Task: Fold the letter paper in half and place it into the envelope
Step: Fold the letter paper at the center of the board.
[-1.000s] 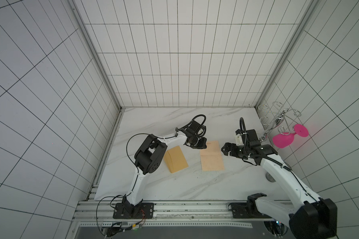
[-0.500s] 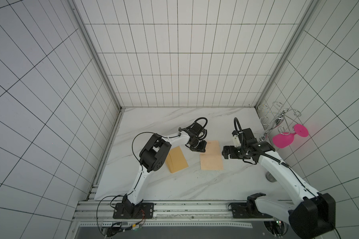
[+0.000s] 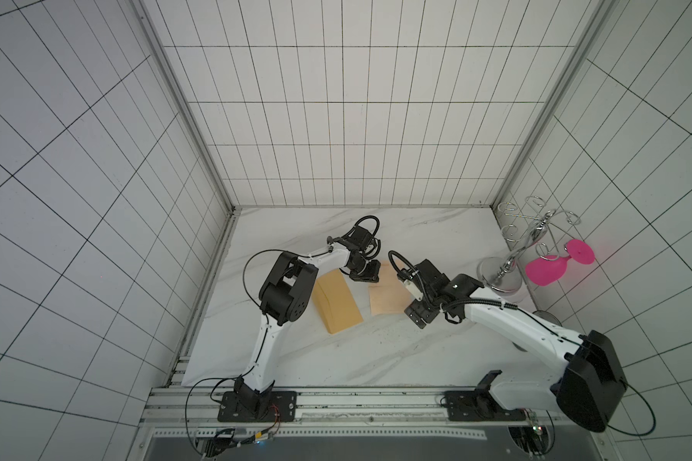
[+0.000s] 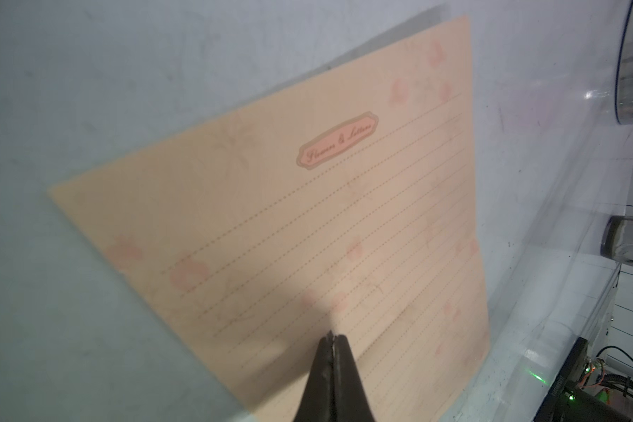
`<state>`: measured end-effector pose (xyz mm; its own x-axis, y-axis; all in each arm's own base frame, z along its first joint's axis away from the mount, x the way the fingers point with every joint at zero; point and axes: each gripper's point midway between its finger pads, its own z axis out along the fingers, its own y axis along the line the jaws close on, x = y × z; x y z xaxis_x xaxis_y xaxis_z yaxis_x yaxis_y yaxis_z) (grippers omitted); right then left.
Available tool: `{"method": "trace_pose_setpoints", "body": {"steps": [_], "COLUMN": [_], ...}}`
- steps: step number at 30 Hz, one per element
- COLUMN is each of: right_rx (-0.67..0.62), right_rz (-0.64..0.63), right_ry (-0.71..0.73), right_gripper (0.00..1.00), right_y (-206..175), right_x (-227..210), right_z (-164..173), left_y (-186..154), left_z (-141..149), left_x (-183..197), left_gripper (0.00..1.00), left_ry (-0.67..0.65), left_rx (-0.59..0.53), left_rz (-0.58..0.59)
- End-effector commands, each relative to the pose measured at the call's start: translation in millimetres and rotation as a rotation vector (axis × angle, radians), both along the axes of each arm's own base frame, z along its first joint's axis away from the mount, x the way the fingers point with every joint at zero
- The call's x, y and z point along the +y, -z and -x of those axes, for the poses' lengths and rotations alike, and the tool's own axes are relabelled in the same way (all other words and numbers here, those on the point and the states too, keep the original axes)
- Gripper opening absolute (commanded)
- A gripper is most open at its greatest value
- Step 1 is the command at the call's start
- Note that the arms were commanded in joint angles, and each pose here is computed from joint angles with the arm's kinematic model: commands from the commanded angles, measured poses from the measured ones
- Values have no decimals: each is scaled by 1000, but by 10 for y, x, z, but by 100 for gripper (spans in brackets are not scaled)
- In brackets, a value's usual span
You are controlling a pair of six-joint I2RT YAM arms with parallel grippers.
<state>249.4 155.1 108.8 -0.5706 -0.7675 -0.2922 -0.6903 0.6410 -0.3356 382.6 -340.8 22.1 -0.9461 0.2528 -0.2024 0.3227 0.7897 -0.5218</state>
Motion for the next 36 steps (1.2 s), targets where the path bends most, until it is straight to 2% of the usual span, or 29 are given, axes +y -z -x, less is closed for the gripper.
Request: {"method": "trace_pose_setpoints", "body": {"steps": [1,8,15,19,27,36], "right_rx": [-48,-46,-33,-88,-162,-228], "right_rz": [176,136,41,-23,-41,61], "right_ry": [-184,-264,-244,-225,-160,-115], "right_gripper": [99,99,99,99,99,98], "right_y": [208,455,598,629,786,1002], "right_x": [48,508,923,1102,1217,1127], "right_z": [5,37,35,22,-126,-280], "left_y": [541,613,672,702,730,743], "left_z": [263,339,419,467,525,585], "left_x": [410,433,478,486,490,538], "left_gripper": [0,0,0,0,0,0], "left_ry": [40,69,73,72,71,76], "left_rx": [110,146,179,202,231,247], "left_rz": [-220,-231,-243,-244,-240,-249]}}
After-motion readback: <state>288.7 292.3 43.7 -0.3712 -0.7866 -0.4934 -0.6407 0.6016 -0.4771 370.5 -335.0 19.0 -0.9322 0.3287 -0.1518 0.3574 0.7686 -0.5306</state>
